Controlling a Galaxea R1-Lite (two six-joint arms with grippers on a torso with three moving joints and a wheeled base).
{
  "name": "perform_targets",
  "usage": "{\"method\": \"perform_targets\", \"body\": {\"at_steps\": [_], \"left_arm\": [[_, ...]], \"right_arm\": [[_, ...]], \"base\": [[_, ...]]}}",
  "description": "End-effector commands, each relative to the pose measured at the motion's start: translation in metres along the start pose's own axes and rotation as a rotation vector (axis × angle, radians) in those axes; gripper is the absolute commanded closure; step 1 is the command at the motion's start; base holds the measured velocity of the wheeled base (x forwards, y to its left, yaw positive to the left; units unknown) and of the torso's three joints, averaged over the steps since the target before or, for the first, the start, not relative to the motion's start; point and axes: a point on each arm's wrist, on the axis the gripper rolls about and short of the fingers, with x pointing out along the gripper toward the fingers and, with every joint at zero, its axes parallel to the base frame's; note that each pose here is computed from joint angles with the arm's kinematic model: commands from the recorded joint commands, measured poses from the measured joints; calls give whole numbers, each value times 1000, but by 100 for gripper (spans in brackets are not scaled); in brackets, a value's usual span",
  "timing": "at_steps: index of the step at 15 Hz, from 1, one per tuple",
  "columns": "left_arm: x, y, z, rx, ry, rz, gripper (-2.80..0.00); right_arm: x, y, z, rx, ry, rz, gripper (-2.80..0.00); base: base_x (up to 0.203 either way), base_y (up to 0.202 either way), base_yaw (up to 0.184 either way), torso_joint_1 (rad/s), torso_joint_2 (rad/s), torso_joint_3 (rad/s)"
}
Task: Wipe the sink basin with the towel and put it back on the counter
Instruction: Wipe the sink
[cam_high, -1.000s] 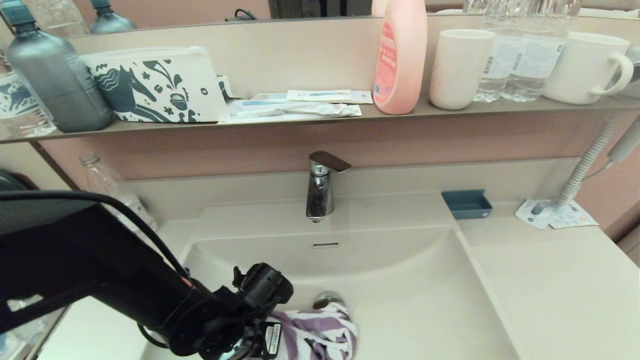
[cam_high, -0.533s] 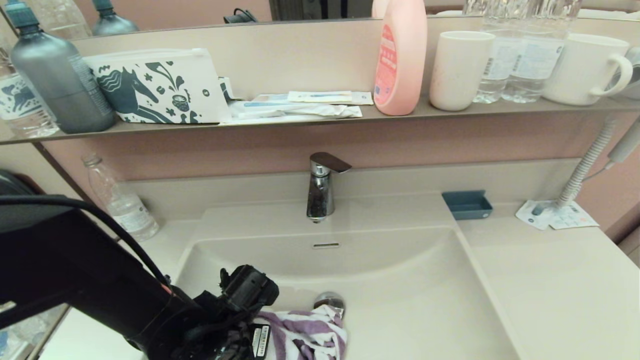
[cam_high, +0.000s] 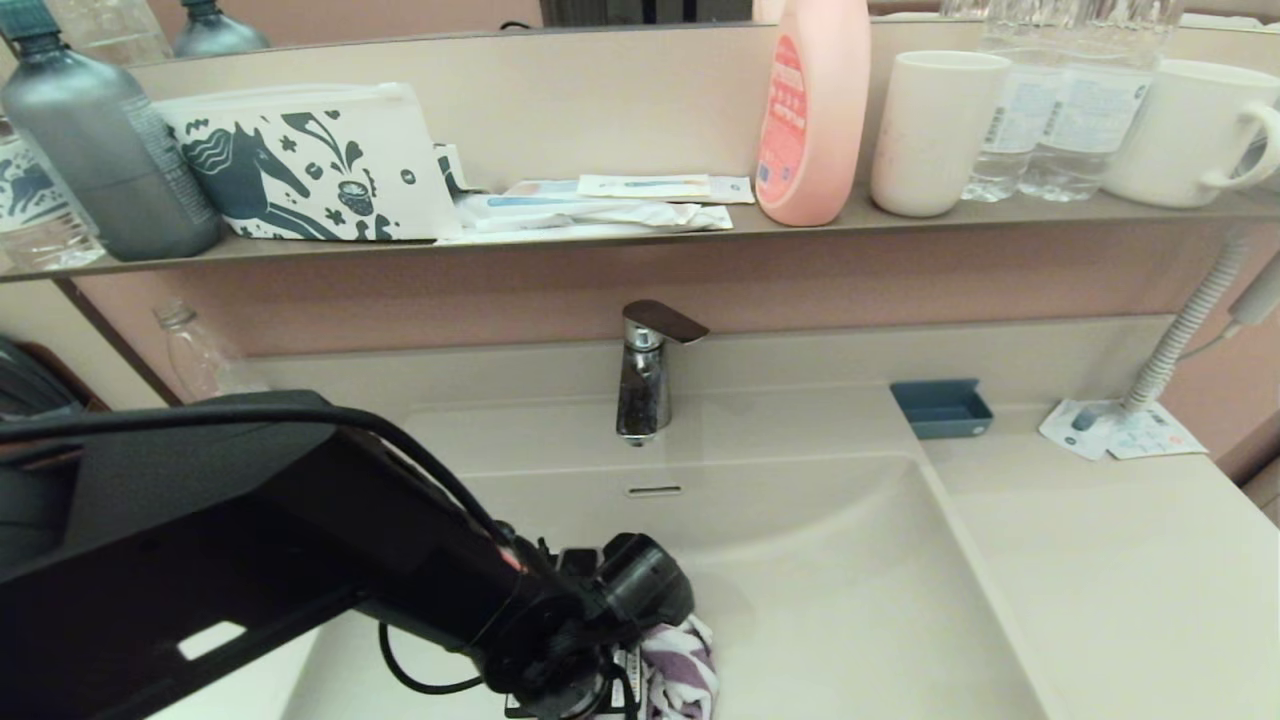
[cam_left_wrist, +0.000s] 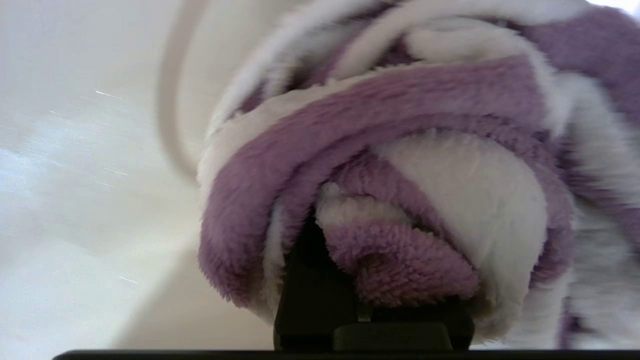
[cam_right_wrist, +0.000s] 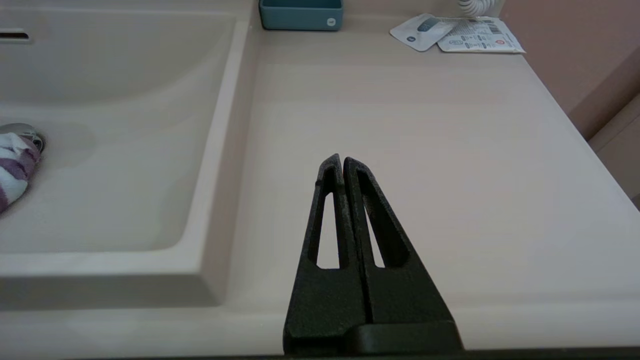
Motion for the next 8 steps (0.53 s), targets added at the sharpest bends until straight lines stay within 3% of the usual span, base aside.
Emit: {"method": "perform_targets", "body": {"at_steps": [1,4,8], "left_arm": [[-3,-26,1,6,2,-8,0],[-12,-64,-2,-2,5,-29,0],[-34,-93,12,-30,-24,-81,0]], "right_arm": [[0,0,0,-1,1,1,0],[0,0,0,-1,0,2,0],[0,0,0,-1,0,1,0]], "base": [[0,0,0,0,0,0],[0,0,0,0,0,0],[0,0,0,0,0,0]]}}
